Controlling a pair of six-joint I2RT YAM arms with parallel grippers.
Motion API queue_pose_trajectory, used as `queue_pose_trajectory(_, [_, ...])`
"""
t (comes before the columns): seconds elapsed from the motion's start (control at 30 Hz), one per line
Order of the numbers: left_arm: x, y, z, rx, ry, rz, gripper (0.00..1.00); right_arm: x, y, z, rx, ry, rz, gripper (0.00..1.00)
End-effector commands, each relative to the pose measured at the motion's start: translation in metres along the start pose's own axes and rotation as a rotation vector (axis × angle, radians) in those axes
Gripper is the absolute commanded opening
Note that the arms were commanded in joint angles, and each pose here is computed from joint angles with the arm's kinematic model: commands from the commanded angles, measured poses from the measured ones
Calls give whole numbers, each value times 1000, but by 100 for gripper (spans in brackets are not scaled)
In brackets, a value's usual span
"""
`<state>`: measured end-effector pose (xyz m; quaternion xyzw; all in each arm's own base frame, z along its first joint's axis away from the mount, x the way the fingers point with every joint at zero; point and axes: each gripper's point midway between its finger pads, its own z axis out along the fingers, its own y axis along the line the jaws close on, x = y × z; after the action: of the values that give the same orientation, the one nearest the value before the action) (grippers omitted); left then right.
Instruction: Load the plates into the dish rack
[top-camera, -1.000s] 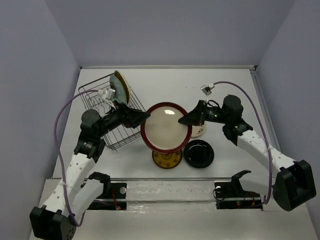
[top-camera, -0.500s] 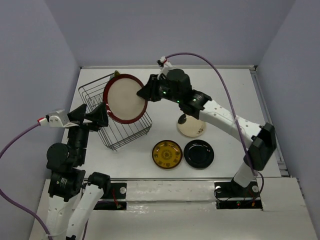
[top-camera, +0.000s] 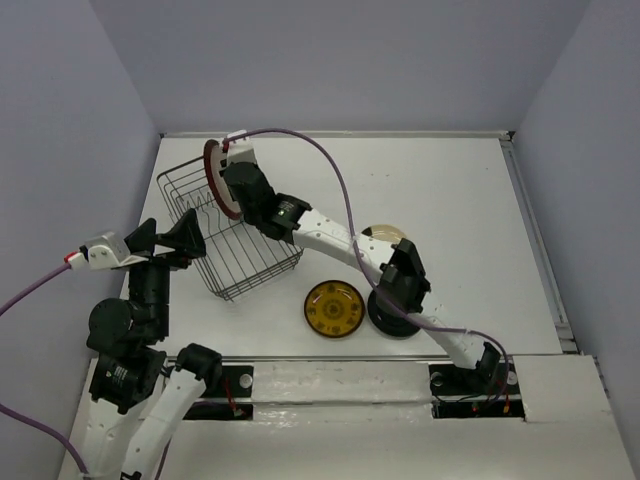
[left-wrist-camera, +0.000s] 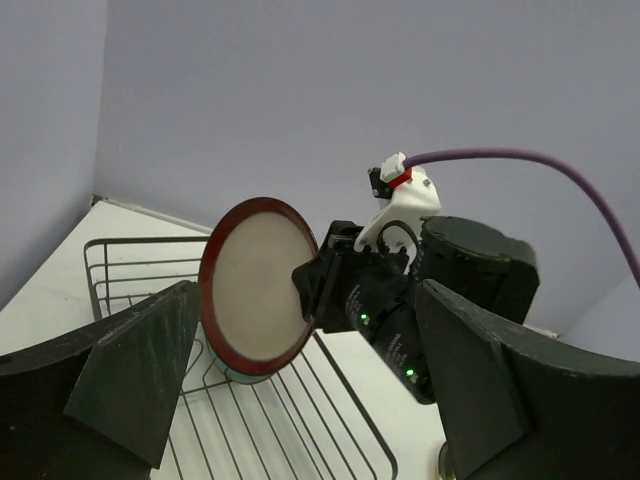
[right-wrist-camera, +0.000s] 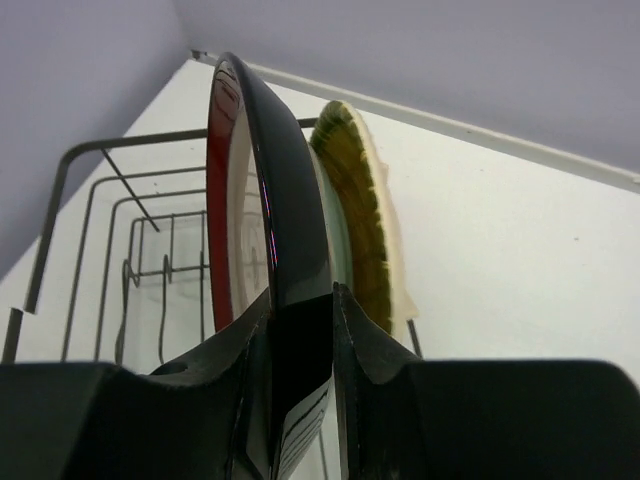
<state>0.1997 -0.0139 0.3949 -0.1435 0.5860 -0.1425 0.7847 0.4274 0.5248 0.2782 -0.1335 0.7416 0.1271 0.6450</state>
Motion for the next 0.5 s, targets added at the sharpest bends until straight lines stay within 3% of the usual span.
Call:
queue_pose_trajectory(0.0, [-8,3,-1,-15,-41,-1,99,-116,-24,-14,123,-350,125,7])
queue_pose_trajectory(0.47, [-5,-1,0,5,-28,-7,99,-89,-14,-6,197,-389,-3,7])
